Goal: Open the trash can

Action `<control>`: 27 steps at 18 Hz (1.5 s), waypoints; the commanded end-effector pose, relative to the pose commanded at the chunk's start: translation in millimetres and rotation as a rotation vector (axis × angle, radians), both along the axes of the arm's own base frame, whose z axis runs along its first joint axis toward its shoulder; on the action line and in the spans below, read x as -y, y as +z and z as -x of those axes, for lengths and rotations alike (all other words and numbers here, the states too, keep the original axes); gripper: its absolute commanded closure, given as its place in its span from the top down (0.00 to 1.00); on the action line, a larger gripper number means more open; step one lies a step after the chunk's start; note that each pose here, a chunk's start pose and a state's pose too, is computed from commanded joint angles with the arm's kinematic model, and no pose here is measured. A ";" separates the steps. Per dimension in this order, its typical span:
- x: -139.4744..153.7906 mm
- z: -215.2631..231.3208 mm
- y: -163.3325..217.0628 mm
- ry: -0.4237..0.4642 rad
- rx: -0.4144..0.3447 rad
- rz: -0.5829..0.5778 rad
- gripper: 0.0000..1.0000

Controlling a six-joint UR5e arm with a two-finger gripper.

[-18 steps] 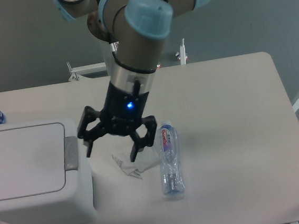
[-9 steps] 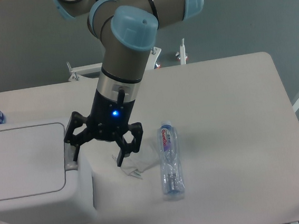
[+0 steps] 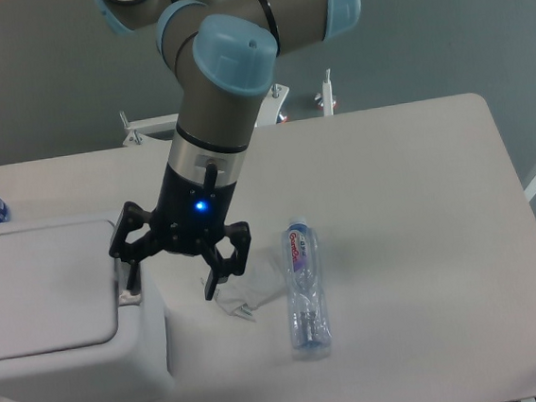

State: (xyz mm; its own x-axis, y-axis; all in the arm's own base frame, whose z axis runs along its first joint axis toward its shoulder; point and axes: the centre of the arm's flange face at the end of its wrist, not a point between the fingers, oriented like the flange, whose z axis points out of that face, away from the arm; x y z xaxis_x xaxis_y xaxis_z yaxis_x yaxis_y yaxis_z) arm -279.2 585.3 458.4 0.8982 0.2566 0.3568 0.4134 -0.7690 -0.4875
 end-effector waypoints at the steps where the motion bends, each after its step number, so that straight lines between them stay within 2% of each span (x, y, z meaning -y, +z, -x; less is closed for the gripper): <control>1: 0.1 -0.1 -0.8 0.000 0.001 0.001 1.00; 5: 0.3 -0.3 7.3 -0.001 -0.009 -0.009 1.00; 8: 1.1 2.2 38.5 0.002 -0.055 -0.050 1.00; 10: 6.6 17.8 58.8 0.036 -0.105 -0.061 1.00; 13: 35.3 60.3 96.2 0.146 -0.220 -0.055 1.00; 17: 84.0 107.0 123.5 0.258 -0.274 -0.075 1.00; 20: 129.4 142.9 134.3 0.336 -0.348 -0.034 1.00; 22: 147.5 159.6 134.6 0.329 -0.379 -0.015 1.00; 24: 165.5 170.4 135.0 0.294 -0.446 0.028 1.00; 27: 191.3 184.3 124.3 0.180 -0.547 0.134 1.00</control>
State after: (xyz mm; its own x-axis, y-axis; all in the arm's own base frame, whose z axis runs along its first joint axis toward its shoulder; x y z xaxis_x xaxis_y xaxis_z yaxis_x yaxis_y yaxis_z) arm -463.5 394.0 582.7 0.8810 0.4326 -0.1918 0.2588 -0.7799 -0.5699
